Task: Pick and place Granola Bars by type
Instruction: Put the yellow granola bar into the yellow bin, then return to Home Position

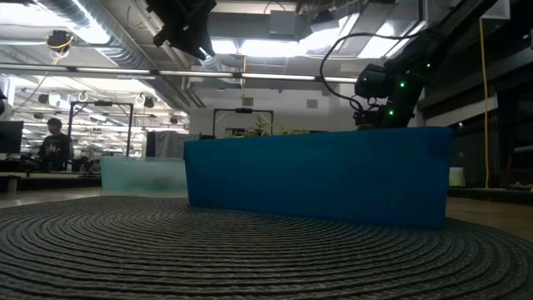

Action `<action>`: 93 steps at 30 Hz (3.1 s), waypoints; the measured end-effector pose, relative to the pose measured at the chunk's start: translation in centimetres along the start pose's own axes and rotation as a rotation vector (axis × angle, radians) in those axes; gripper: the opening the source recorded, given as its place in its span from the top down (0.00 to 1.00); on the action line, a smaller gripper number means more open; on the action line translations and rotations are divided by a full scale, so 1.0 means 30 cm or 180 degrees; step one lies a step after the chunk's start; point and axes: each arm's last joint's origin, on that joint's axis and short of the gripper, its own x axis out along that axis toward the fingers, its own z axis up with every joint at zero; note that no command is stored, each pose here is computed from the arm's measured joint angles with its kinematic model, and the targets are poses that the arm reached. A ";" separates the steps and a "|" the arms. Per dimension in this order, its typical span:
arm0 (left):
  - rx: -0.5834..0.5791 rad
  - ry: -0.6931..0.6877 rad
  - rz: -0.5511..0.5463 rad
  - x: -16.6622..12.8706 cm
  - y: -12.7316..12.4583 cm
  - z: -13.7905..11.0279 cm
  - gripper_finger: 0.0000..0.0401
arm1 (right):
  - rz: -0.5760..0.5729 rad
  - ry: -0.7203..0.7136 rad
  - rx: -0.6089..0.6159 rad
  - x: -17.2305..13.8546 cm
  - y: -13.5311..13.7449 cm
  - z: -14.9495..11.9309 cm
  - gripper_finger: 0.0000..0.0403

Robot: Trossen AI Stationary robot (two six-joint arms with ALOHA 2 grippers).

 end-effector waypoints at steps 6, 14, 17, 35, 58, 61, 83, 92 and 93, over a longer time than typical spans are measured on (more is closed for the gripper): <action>0.0005 0.0002 -0.0012 -0.001 -0.003 -0.001 0.63 | 0.0017 -0.0007 -0.0131 -0.002 0.015 0.000 0.67; 0.0067 0.0008 -0.0153 -0.012 -0.033 -0.007 0.63 | 0.0113 -0.0313 -0.0344 -0.078 0.051 0.014 0.52; 0.0079 0.0010 -0.0523 -0.033 -0.052 -0.006 0.63 | 0.0185 -0.0572 -0.0476 -0.150 0.074 0.018 0.51; 0.0214 -0.0591 -0.2192 -0.305 -0.194 -0.027 0.99 | 0.0897 -0.2378 -0.1277 -0.627 0.162 -0.099 0.97; -0.0951 -0.1768 -0.2681 -0.287 0.109 -0.662 1.00 | 0.1689 -0.2551 -0.1280 -0.668 0.221 -0.110 0.98; -0.0743 -0.1594 -0.2869 -0.274 0.096 -0.683 0.99 | 0.1715 -0.2543 -0.1290 -0.668 0.224 -0.112 0.99; 0.0269 -0.1390 -0.2627 -0.132 0.051 -0.845 1.00 | 0.2053 -0.2465 -0.1334 -0.689 0.280 -0.143 0.99; 0.0645 -0.1505 -0.2512 -0.127 0.049 -0.848 0.99 | 0.2199 -0.2434 -0.1404 -0.700 0.304 -0.160 0.99; 0.0661 -0.1486 -0.2506 -0.126 0.048 -0.849 0.99 | 0.2210 -0.2434 -0.1412 -0.701 0.306 -0.162 0.99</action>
